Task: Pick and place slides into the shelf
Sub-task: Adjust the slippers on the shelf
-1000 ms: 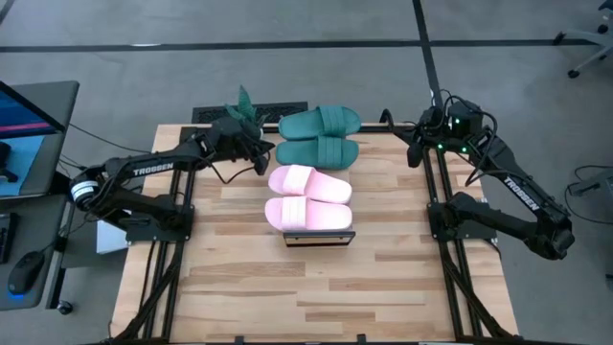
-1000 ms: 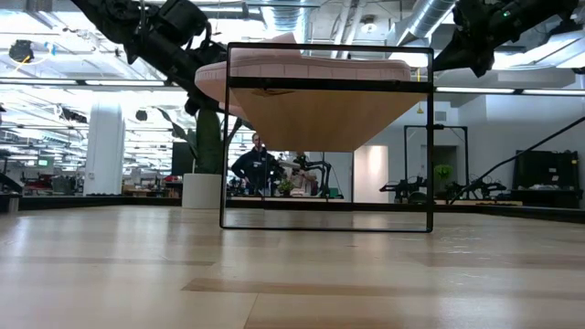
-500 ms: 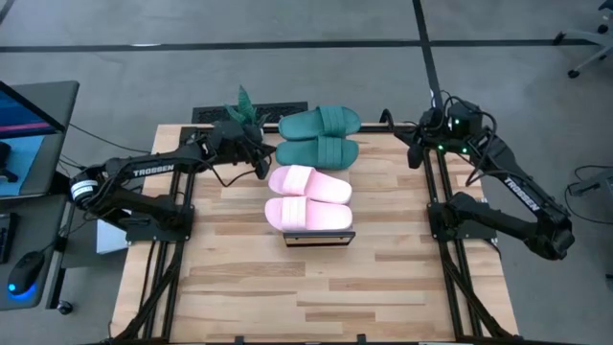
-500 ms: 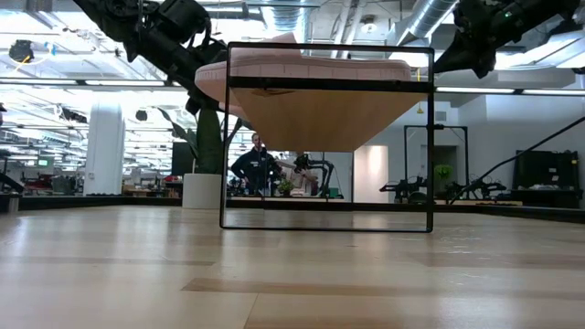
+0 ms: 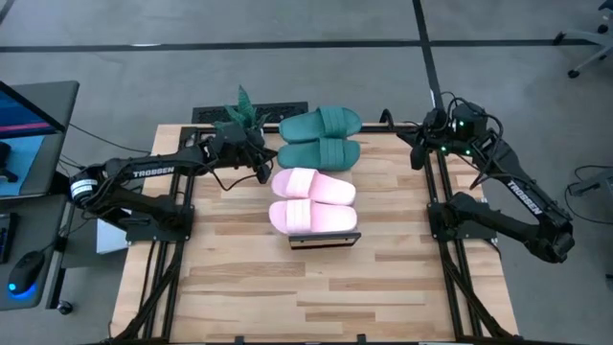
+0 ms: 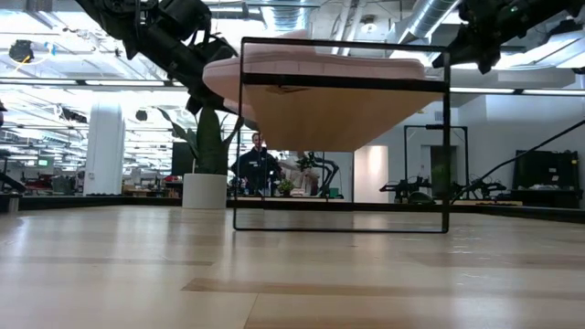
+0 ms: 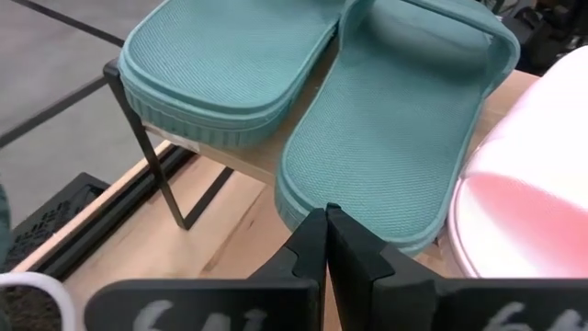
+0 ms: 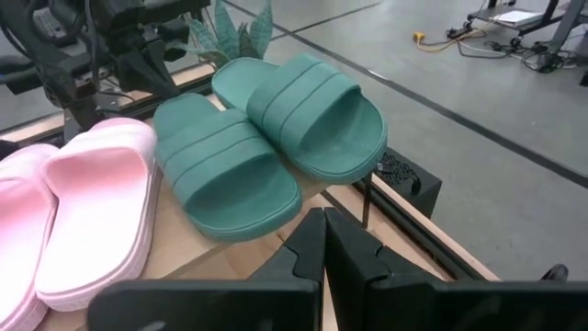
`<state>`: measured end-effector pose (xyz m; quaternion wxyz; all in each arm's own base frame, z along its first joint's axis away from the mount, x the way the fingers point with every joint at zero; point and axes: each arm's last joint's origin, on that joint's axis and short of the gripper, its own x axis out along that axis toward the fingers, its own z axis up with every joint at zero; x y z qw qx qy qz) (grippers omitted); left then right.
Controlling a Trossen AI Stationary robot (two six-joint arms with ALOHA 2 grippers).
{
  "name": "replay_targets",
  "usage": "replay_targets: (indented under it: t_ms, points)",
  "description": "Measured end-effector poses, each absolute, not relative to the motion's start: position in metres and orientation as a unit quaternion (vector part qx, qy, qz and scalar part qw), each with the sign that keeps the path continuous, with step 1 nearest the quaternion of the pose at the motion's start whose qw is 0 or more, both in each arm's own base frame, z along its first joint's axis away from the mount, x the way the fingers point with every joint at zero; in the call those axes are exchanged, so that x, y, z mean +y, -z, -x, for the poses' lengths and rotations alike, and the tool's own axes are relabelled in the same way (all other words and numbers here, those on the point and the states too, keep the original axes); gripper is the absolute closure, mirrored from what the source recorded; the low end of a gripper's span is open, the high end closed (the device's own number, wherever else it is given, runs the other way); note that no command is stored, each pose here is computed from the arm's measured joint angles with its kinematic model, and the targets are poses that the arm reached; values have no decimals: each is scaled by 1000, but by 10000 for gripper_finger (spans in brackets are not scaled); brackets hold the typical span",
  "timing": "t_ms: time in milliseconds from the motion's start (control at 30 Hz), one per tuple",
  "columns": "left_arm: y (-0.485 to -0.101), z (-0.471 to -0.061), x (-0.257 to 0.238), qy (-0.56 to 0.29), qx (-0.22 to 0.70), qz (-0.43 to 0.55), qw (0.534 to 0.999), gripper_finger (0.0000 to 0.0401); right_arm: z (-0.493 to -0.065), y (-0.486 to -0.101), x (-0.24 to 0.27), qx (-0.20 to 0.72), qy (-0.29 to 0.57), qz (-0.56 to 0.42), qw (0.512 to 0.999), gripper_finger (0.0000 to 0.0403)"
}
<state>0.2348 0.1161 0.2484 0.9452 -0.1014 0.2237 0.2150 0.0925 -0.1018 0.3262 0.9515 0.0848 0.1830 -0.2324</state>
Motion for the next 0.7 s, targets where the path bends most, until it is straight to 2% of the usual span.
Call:
replay_targets:
  t_ms: [433, 700]
  points:
    - [-248, -238, 108, -220, 225, 100, 944, 401, -91, -324, -100, 193, 231, -88, 950, 403]
    - [-261, -225, 104, -247, 217, 87, 940, 401, -91, -319, -105, 220, 282, -95, 929, 403]
